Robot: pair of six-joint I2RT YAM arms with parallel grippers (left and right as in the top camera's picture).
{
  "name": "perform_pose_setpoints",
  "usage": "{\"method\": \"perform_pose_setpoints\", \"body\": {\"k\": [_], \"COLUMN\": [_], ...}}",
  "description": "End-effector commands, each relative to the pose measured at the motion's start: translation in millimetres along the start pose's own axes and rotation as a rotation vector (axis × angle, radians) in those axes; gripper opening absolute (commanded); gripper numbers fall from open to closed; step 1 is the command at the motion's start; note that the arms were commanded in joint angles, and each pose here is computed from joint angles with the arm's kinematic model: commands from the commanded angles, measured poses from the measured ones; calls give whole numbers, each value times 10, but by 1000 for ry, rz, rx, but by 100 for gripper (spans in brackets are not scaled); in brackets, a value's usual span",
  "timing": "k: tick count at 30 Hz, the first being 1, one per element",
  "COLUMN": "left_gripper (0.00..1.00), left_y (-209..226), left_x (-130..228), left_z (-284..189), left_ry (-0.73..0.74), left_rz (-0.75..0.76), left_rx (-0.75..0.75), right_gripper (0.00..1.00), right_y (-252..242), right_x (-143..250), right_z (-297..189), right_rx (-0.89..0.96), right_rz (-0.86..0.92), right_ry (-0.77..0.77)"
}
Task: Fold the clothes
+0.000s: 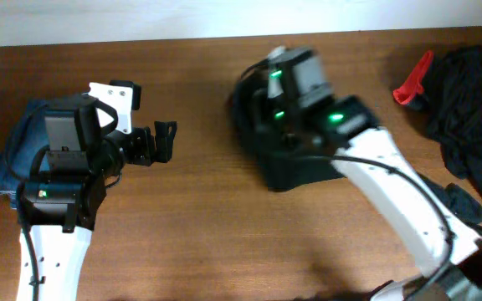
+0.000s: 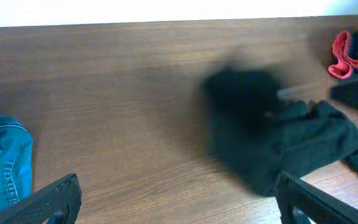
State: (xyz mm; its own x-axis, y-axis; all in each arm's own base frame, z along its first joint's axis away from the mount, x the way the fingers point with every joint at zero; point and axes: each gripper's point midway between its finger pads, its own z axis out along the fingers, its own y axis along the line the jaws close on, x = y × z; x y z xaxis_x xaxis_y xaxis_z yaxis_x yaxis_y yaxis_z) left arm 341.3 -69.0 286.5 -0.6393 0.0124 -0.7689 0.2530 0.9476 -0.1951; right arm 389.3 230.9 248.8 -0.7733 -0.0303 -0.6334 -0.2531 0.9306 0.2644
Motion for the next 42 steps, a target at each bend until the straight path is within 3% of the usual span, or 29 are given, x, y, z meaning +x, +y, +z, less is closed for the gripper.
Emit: {"method": "perform_pose_setpoints", "body": {"k": [1, 9, 15, 22, 29, 31, 33, 34, 37, 38, 39, 42], "left_gripper": [99, 99, 99, 99, 94, 89, 77, 68, 24, 17, 10, 6], "left_y": [20, 74, 7, -281, -406, -440, -450, -453, -469, -463, -438, -323], "left_x": [-75, 33, 153, 450, 1016, 1170, 1289, 1347, 1360, 1314, 1246, 930], "left_z": [-37, 197, 782, 1708, 2411, 2533, 2618, 2652, 2649, 2628, 2592, 2374], "left_ry": [-19, 50, 132, 212, 321, 350, 373, 384, 385, 376, 367, 342], "left_rz": [32, 40, 41, 121, 310, 364, 398, 416, 455, 464, 470, 465], "left_rx": [-15, -10, 64, 158, 63, 28, -18, -42, -98, -121, -156, -290], "right_gripper": [50, 73, 73, 76, 77, 77, 76, 77, 77, 77, 77, 77], "right_y": [-68, -785, -1076, -1351, -1566, -1580, -1587, -1589, -1589, -1589, -1590, -1599], "right_x": [-187, -145, 14, 39, 256, 280, 294, 299, 305, 307, 307, 308], "right_z": [-213, -277, -133, -218, -308, -318, -323, -325, -326, -326, -326, -329], "right_rx": [76, 222, 224, 250, 298, 302, 304, 305, 305, 305, 306, 308], "right_rz": [-9, 70, 142, 209, 261, 261, 263, 264, 265, 264, 264, 266], "right_ry": [-97, -37, 65, 82, 170, 180, 185, 187, 190, 190, 190, 190]}}
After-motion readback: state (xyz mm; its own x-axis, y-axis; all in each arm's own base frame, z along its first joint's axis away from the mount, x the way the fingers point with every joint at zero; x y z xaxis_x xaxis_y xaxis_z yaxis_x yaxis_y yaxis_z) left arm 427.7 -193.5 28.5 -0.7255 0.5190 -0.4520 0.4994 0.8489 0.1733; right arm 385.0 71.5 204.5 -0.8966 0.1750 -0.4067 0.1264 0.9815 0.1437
